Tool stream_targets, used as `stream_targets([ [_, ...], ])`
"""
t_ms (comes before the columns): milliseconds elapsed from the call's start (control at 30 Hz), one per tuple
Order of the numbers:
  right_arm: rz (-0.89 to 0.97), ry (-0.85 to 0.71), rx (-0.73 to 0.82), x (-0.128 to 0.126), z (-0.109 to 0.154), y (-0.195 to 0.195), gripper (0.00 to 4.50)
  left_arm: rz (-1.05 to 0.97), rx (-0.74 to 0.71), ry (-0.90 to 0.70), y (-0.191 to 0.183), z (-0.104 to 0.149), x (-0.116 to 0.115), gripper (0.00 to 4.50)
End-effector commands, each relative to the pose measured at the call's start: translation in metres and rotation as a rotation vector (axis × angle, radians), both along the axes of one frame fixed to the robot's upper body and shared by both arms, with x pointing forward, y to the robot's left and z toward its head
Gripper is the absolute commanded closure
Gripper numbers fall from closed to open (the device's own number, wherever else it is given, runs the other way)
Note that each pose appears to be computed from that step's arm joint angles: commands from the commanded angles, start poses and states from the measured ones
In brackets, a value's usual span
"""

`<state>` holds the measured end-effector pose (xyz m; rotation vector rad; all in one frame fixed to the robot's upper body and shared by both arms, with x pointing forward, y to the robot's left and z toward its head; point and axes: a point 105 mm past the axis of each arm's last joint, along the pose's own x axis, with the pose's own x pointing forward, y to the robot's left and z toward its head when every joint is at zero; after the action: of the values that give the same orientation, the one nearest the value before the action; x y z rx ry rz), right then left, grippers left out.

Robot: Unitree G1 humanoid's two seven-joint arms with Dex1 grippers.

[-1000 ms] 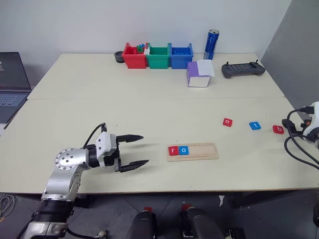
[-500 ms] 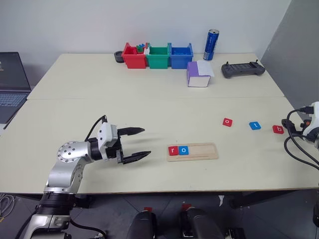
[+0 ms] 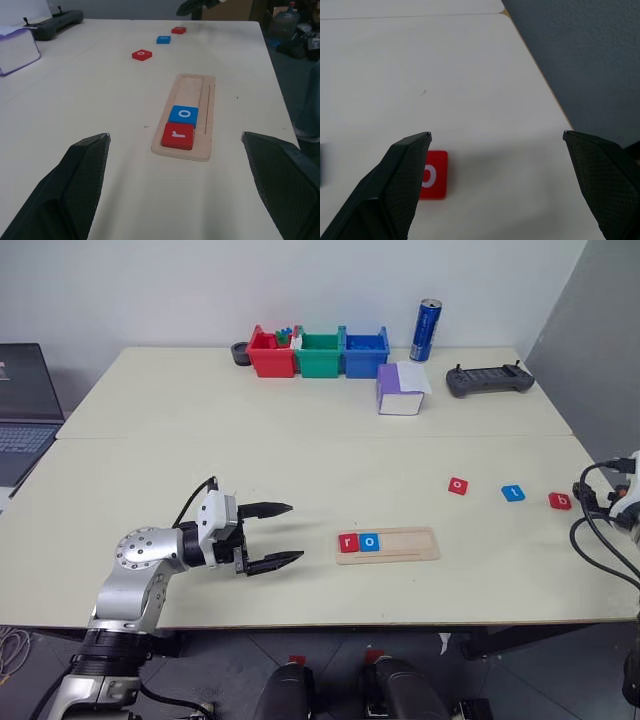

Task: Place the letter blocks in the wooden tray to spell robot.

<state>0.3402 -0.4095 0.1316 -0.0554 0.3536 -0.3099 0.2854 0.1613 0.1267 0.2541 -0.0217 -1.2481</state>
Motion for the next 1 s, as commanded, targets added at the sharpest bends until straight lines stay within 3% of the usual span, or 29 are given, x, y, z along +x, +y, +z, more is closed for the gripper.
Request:
stream_targets([
  [33,0.000,-0.051,0.023,0.000,0.012,0.005,0.00,-0.033,-0.009,-0.034,-0.004,0.007,0.000,0.05],
  [233,0.054,-0.045,0.073,0.008,0.002,0.030,0.00,-0.047,0.005,-0.033,-0.006,0.011,0.000,0.05],
  [533,0.053,-0.036,0.074,0.017,-0.001,0.034,0.00,-0.045,0.010,-0.033,-0.006,0.014,-0.001,0.05],
  [933,0.034,0.056,0.175,0.016,-0.041,0.040,0.00,-0.037,-0.021,-0.047,-0.012,0.025,0.002,0.05],
  [1000,0.033,0.046,0.182,0.016,-0.041,0.039,0.61,-0.031,-0.019,-0.058,-0.012,0.026,0.003,0.00],
])
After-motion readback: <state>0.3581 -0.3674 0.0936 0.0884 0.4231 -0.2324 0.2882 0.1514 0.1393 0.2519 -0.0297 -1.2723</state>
